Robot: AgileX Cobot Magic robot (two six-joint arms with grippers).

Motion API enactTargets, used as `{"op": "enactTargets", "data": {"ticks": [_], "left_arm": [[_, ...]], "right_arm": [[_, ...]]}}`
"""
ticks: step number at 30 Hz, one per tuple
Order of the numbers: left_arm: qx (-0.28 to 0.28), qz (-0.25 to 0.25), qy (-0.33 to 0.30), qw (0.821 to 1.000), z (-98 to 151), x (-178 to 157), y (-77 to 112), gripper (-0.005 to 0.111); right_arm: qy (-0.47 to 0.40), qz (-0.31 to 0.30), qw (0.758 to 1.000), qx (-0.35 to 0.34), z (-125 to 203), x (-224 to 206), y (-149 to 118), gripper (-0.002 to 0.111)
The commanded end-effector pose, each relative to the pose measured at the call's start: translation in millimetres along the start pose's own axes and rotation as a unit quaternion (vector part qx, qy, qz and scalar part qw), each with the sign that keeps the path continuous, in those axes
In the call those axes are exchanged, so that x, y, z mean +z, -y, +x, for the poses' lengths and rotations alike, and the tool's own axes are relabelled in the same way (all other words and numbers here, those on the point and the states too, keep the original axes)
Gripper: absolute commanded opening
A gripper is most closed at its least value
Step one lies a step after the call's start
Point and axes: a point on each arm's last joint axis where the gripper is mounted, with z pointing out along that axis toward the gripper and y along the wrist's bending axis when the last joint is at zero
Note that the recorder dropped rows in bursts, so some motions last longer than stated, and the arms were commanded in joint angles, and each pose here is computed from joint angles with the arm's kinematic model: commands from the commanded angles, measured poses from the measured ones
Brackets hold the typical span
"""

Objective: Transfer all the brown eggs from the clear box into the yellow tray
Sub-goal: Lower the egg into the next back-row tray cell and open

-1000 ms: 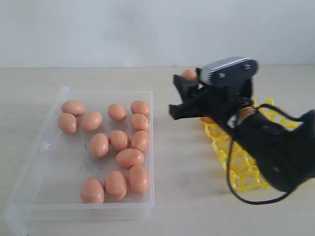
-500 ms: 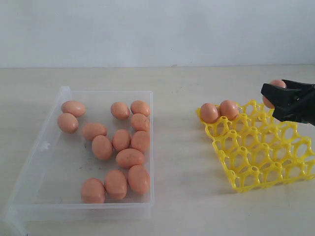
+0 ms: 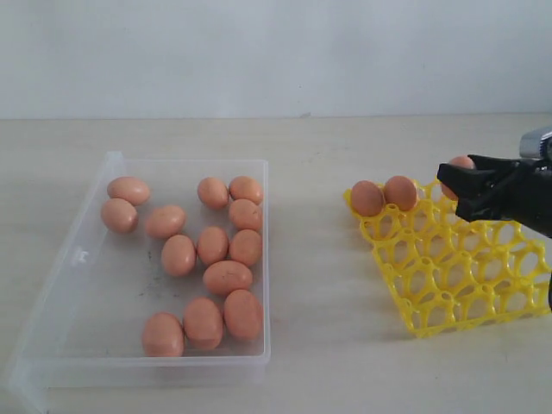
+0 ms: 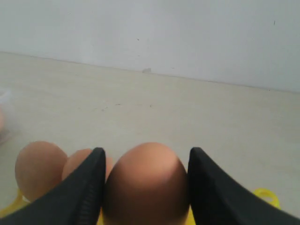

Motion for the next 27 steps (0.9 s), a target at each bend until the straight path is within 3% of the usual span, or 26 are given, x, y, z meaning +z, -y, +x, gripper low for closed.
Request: {"op": "enactTargets", "data": {"ticks": [1, 10, 27], "left_arm": [[0.001, 0.002, 0.001, 1.000, 0.9, 0.1, 0.3, 0.004], [0.001, 0.002, 0.001, 1.000, 0.9, 0.1, 0.3, 0.004], [0.001, 0.002, 0.001, 1.000, 0.9, 0.1, 0.3, 0.004]], "right_arm": [[0.020, -0.006, 1.000, -0.011, -8.7, 9.6, -2.8, 0.000], [-0.021, 0.023, 0.998, -0.050, -3.1, 20.5, -7.4, 0.000], [-0.042, 0.019, 0.998, -0.033, 20.6, 27.9, -2.6, 0.000]]}}
